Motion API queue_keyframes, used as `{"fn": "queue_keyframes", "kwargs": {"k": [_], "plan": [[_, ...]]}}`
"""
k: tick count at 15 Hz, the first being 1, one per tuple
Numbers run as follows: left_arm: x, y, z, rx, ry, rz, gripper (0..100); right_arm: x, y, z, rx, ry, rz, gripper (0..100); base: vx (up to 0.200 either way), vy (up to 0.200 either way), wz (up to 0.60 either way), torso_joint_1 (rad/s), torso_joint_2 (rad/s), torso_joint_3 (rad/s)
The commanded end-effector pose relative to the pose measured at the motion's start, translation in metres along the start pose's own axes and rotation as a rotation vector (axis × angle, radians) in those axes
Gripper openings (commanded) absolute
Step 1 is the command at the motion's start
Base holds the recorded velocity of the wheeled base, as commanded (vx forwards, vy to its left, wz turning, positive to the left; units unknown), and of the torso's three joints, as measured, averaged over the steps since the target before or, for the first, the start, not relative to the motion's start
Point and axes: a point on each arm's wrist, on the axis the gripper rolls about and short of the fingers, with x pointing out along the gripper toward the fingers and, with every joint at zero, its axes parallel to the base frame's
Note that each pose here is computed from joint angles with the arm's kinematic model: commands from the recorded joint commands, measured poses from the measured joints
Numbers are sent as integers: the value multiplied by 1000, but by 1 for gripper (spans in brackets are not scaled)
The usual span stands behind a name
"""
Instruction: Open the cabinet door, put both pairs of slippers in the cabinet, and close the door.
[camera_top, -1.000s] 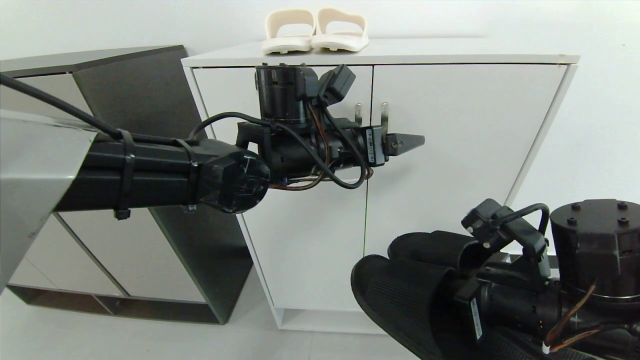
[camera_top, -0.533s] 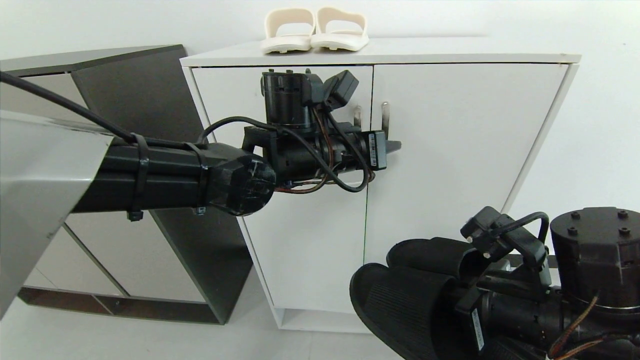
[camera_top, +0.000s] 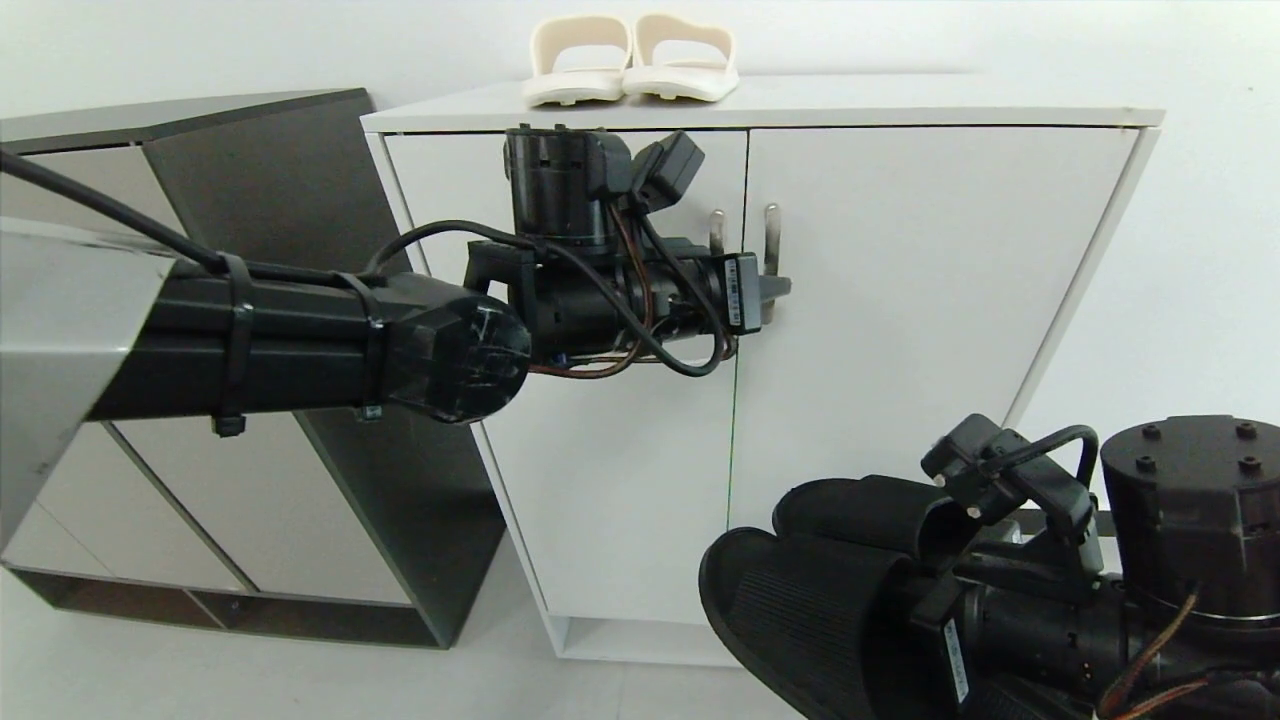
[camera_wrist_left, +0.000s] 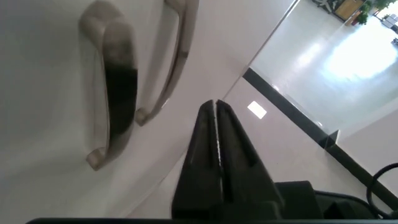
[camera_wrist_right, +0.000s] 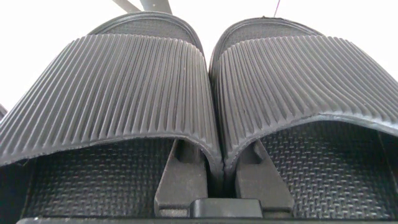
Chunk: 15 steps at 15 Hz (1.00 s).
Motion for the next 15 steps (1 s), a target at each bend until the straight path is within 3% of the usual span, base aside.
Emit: {"fn": "queue_keyframes", "kwargs": {"k": [1,4,15], "plan": [[-10,-6,10,8,-23,-5,100,0,0,0,0,-1,1,0,0,0,0,0,0,0],[-13,-9,14,10,-27,-8,100,-1,0,0,0,-4,1,0,0,0,0,0,0,0],[24,9,7,8,-21,5,100,0,0,0,-1,1,2,0,0,0,0,0,0,0]]}}
